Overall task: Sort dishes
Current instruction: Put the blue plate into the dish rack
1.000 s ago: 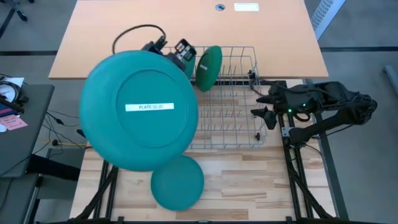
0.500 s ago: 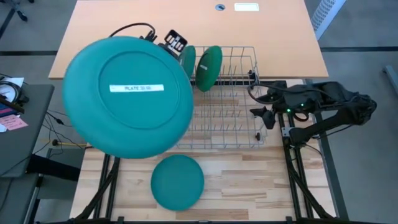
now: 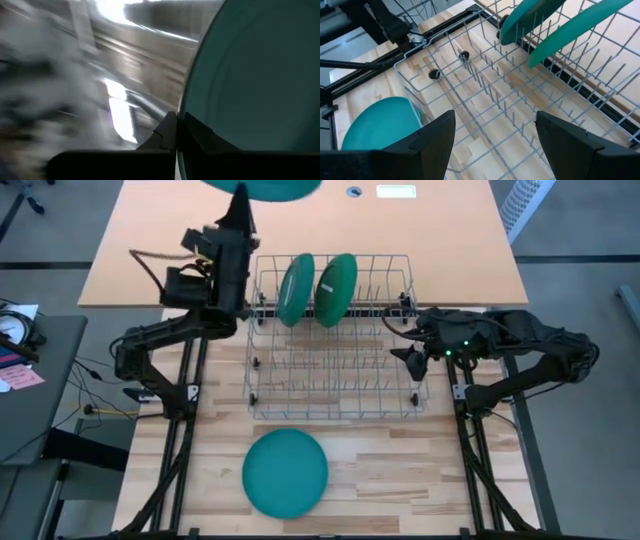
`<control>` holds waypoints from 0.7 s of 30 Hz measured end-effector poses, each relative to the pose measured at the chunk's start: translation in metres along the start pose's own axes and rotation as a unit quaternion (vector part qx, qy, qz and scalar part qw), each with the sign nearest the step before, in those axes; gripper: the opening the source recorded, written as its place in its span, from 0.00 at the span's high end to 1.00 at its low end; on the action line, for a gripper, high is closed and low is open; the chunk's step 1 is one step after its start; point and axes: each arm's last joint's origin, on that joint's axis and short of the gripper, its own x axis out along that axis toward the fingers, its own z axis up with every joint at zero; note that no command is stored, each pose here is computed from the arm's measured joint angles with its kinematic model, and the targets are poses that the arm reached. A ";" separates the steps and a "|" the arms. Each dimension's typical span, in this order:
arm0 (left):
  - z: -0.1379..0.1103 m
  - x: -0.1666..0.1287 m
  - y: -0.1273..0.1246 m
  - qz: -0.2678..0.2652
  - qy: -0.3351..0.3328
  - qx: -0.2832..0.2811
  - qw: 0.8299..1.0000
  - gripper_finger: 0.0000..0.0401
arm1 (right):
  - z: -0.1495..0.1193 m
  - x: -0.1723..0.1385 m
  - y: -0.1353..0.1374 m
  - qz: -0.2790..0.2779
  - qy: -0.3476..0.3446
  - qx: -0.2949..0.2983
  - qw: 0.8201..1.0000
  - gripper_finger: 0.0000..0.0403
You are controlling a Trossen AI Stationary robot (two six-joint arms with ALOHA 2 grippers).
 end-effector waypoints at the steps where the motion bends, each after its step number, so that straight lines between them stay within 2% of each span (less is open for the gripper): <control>1: 0.002 0.000 0.002 0.041 -0.016 0.020 0.999 1.00 | 0.000 0.002 0.001 0.000 0.002 -0.001 1.000 0.30; 3: 0.006 0.001 0.006 0.113 -0.044 0.064 0.991 1.00 | 0.000 0.004 0.003 0.001 0.003 -0.001 1.000 0.30; 6: 0.016 0.007 0.014 0.187 -0.066 0.173 0.965 1.00 | 0.001 0.006 0.004 0.000 0.004 -0.002 1.000 0.30; 8: 0.021 0.009 0.019 0.249 -0.066 0.251 0.933 1.00 | 0.001 0.007 0.004 0.001 0.004 -0.002 1.000 0.30; 10: 0.025 0.012 0.026 0.314 -0.065 0.316 0.893 1.00 | 0.001 0.008 0.005 0.000 0.005 -0.003 1.000 0.30; 14: 0.027 0.017 0.035 0.343 -0.028 0.450 0.824 1.00 | 0.001 0.009 0.005 0.001 0.007 -0.003 1.000 0.30; 16: 0.028 0.018 0.036 0.363 -0.011 0.491 0.792 1.00 | 0.001 0.009 0.006 0.001 0.007 -0.003 1.000 0.30; 18: 0.028 0.017 0.036 0.365 -0.001 0.511 0.778 1.00 | 0.001 0.010 0.006 0.000 0.007 -0.004 1.000 0.30; 21: 0.029 0.015 0.032 0.362 0.010 0.522 0.772 1.00 | 0.001 0.010 0.006 0.000 0.007 -0.004 1.000 0.30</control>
